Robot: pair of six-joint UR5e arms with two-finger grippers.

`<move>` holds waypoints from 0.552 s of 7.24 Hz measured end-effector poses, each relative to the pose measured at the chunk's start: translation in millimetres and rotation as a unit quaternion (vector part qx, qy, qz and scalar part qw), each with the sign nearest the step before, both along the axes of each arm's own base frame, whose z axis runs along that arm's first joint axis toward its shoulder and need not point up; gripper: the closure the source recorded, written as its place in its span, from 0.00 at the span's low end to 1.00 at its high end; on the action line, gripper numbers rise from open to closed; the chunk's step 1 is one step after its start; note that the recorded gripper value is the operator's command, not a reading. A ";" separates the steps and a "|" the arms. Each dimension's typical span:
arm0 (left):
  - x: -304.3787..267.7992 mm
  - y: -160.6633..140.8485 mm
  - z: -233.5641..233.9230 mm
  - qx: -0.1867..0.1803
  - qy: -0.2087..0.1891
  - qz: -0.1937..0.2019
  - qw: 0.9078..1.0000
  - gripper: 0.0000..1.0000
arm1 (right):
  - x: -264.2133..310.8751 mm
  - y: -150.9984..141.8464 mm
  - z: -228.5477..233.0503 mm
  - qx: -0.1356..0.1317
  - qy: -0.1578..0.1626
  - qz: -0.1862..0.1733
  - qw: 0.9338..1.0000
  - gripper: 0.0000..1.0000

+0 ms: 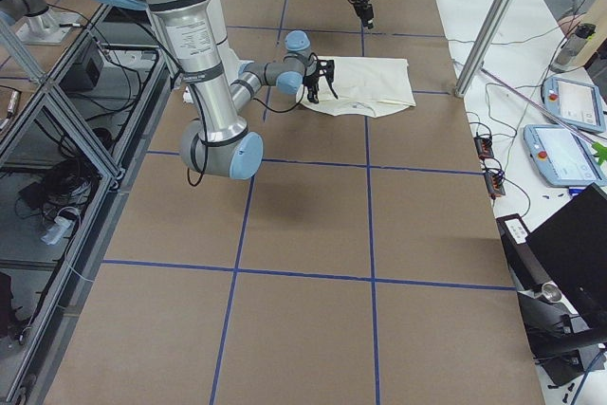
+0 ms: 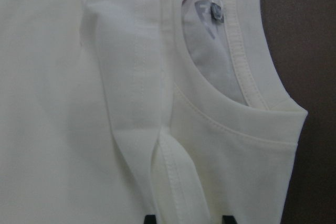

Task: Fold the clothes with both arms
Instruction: 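Press and smooth the fold beside the collar with the right gripper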

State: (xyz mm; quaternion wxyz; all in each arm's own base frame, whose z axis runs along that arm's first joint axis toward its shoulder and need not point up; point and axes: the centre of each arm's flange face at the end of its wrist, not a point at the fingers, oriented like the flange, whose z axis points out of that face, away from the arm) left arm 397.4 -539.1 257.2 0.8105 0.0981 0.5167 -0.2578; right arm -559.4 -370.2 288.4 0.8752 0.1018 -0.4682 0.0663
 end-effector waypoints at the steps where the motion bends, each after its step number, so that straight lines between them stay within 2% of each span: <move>1: -0.3 0.6 -1.1 0.001 0.001 0.000 1.000 0.46 | -0.3 0.9 1.0 -0.001 0.000 -0.002 1.000 1.00; 4: -0.9 1.4 -2.7 0.001 0.002 0.000 1.000 0.46 | 11.1 -3.0 -0.8 -0.001 -0.005 0.000 1.000 1.00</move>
